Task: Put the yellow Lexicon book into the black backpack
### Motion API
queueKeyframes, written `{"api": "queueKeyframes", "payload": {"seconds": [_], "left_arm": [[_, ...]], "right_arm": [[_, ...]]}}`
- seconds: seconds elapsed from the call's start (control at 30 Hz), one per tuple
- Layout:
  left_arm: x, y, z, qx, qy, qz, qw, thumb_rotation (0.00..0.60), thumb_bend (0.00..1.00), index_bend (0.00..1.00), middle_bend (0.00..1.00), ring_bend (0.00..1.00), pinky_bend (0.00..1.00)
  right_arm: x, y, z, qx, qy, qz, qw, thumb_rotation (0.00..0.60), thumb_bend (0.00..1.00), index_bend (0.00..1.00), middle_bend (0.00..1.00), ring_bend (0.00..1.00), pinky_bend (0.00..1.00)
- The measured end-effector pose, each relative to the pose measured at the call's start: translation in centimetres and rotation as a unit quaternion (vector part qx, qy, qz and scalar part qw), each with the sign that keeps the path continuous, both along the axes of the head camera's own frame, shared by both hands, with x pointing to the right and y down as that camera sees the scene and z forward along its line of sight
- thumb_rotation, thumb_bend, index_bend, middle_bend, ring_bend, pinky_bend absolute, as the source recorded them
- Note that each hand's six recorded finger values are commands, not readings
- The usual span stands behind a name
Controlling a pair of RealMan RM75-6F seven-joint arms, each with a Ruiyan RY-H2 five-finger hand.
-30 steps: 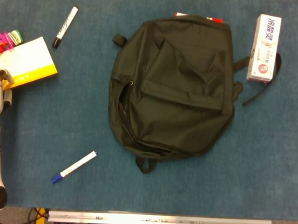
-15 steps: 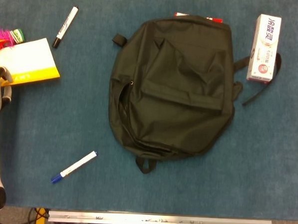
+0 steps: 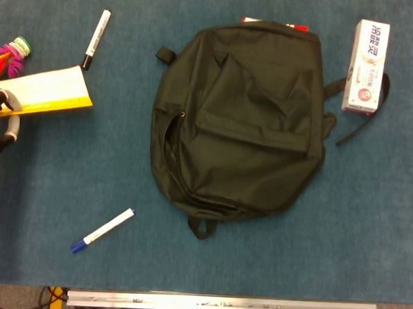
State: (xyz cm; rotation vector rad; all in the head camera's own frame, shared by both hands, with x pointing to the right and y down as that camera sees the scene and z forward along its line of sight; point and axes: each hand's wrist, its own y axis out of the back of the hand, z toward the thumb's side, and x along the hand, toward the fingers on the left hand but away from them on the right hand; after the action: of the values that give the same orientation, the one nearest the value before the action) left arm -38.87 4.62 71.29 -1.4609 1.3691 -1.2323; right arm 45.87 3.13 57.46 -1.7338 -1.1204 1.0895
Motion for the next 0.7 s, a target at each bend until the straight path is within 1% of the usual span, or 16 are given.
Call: {"api": "queueKeyframes", "payload": {"seconds": [0.2,0.33,0.47,0.7], "left_arm": [[0.5,0.5,-2.2,0.026,0.031,0.021,0.9990,0.600,0.38,0.61,0.54,0.50,0.50],[1.1,0.7,-3.6,0.044,0.045,0.036,0.9973,0.600,0.38,0.61,0.54,0.49,0.50],[1.4,0.9,-4.5,0.056,0.056,0.040,0.9960,0.600,0.38,0.61,0.54,0.50,0.50],[1.8,1.4,-6.1,0.068,0.072,0.050,0.9938,0.600,0.38,0.61,0.54,0.50,0.50]], "right_arm": [[-2.5,0.1,1.0,-0.029,0.000,-0.037,0.9989,0.600,0.08,0.28,0.37,0.29,0.38],[-4.8,0.3,1.7,-0.053,-0.005,-0.070,0.9961,0.600,0.08,0.28,0.37,0.29,0.38],[-7.8,0.6,2.3,-0.080,-0.014,-0.112,0.9904,0.600,0.06,0.28,0.37,0.29,0.38],[-12.7,1.2,4.0,-0.127,-0.039,-0.164,0.9774,0.600,0.02,0.28,0.38,0.29,0.38]]}}
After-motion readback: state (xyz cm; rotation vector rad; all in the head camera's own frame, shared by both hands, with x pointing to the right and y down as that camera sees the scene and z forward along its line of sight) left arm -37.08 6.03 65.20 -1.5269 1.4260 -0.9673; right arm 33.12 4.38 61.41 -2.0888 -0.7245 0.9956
